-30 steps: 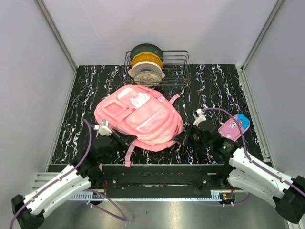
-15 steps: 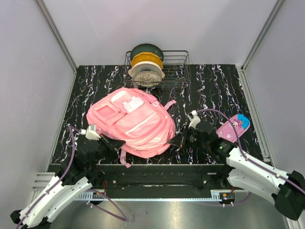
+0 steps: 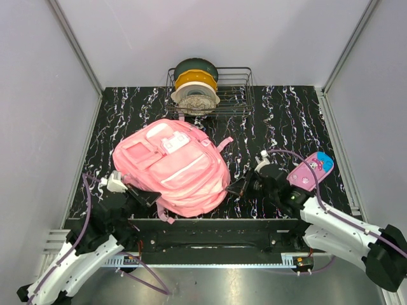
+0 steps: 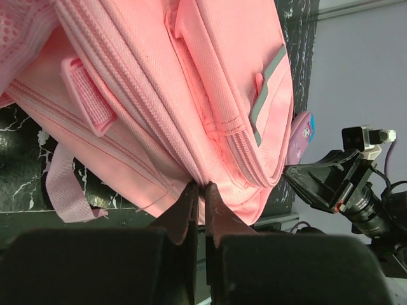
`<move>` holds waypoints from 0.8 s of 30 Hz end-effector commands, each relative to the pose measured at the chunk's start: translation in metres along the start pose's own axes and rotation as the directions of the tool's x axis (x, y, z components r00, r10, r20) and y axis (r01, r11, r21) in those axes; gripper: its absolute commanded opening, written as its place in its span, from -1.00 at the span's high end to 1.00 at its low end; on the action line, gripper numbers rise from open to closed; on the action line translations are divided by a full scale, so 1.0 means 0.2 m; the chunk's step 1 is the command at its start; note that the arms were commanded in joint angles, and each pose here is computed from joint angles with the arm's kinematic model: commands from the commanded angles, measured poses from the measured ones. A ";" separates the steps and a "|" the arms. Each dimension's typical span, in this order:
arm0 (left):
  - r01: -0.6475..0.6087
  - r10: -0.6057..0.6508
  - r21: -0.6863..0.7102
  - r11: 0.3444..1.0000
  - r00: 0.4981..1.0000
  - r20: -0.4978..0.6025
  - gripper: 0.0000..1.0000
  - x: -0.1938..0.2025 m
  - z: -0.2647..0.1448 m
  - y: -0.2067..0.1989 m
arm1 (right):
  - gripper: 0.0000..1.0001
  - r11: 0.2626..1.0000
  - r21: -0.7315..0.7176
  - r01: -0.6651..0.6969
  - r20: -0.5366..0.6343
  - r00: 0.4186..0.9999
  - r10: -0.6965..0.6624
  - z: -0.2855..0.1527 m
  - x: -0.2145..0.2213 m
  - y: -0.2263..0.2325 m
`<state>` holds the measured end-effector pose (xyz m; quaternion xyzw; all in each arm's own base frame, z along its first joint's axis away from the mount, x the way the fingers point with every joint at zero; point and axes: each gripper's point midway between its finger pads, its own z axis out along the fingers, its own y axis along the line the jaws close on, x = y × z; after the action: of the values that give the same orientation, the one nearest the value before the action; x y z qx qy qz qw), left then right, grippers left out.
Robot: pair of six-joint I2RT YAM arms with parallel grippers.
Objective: Pack the student bag
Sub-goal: Zip the student bag at the center of the board.
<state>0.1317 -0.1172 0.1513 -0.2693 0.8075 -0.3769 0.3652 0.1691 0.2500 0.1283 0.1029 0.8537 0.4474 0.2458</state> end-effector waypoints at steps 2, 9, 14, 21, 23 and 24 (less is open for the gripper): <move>0.002 0.015 -0.072 0.997 0.972 0.233 1.00 -0.25 -0.11 0.04 | 1.00 0.974 0.217 -0.070 0.204 0.979 0.025 0.05 -0.19 -0.24; 0.118 -0.116 0.010 0.993 0.955 0.272 1.00 -0.32 -0.25 0.10 | 1.00 0.969 0.240 -0.063 0.279 0.960 -0.007 0.10 -0.32 -0.26; 0.073 -0.075 0.019 0.997 0.976 0.206 1.00 -0.30 -0.23 0.07 | 1.00 0.983 0.181 -0.019 0.265 0.964 -0.030 0.14 -0.36 -0.15; -0.007 0.015 -0.038 0.999 0.974 0.225 1.00 -0.35 -0.26 0.07 | 1.00 0.964 0.259 -0.059 0.349 0.936 -0.036 0.03 -0.41 -0.25; 0.003 0.003 -0.033 0.999 0.982 0.189 1.00 -0.33 -0.25 0.10 | 1.00 0.963 0.261 -0.059 0.371 0.927 -0.044 -0.03 -0.42 -0.27; 0.011 -0.009 -0.008 1.000 0.983 0.182 1.00 -0.33 -0.25 0.10 | 1.00 0.965 0.256 -0.053 0.380 0.923 -0.050 -0.05 -0.43 -0.26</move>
<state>0.1134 -0.0760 0.1701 -0.2816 0.8061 -0.3575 0.3783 0.2139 0.2422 0.1313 0.1608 0.8416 0.4164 0.3040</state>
